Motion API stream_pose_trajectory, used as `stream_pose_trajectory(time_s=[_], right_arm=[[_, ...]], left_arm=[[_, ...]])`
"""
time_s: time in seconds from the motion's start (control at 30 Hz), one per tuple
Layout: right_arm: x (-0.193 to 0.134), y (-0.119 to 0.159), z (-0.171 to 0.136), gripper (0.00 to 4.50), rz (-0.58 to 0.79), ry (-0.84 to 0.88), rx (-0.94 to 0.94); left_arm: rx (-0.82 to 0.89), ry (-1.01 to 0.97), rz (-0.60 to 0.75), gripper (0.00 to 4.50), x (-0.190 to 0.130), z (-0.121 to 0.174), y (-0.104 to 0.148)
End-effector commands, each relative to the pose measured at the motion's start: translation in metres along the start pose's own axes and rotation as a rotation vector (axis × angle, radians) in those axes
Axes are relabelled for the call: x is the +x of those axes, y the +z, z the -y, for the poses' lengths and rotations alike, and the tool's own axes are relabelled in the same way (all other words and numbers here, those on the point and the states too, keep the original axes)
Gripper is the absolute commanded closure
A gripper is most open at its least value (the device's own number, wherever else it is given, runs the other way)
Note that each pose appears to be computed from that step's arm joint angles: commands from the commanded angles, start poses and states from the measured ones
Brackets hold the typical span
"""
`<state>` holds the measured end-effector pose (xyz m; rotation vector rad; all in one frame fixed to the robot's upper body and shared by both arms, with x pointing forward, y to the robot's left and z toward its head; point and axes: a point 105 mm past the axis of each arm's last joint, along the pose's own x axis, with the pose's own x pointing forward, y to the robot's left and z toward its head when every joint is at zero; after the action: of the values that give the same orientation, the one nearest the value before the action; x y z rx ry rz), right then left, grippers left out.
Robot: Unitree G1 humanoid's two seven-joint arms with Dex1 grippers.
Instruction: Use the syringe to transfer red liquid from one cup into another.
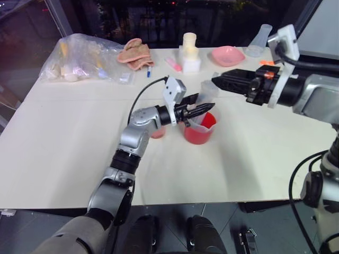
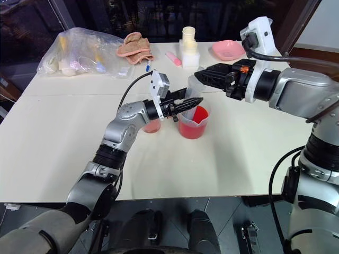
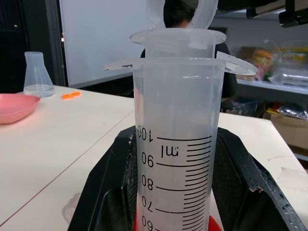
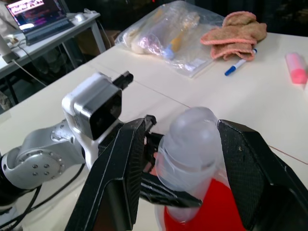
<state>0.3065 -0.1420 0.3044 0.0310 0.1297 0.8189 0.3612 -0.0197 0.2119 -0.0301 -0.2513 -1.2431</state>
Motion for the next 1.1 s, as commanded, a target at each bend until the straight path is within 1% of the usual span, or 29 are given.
stream_pose_trajectory(time_s=[0.03,0.17,0.27,0.93,0.97,1.0,1.1], right_arm=[[-0.006,0.007,-0.007,2.07,0.039,0.03,-0.005],[0.004,-0.001,-0.015,2.07,0.033,0.067,0.018],[0.008,-0.002,-0.017,2.07,0.041,0.08,0.03],[0.03,-0.001,-0.001,2.07,0.093,0.065,0.041],[0.031,-0.001,0.0,2.65,0.095,0.064,0.042],[0.031,-0.001,-0.001,2.98,0.097,0.065,0.041],[0.033,-0.001,-0.002,4.44,0.102,0.075,0.044]], left_arm=[[0.052,-0.019,0.037,2.96,0.004,0.003,0.015],[0.054,-0.018,0.039,2.96,0.004,0.003,0.015],[0.054,-0.017,0.043,2.96,0.004,0.003,0.017],[0.042,-0.023,0.042,2.96,0.003,0.007,0.016],[0.042,-0.023,0.042,2.96,0.003,0.007,0.016],[0.042,-0.023,0.041,2.96,0.003,0.007,0.016],[0.042,-0.025,0.039,2.96,0.003,0.007,0.016]])
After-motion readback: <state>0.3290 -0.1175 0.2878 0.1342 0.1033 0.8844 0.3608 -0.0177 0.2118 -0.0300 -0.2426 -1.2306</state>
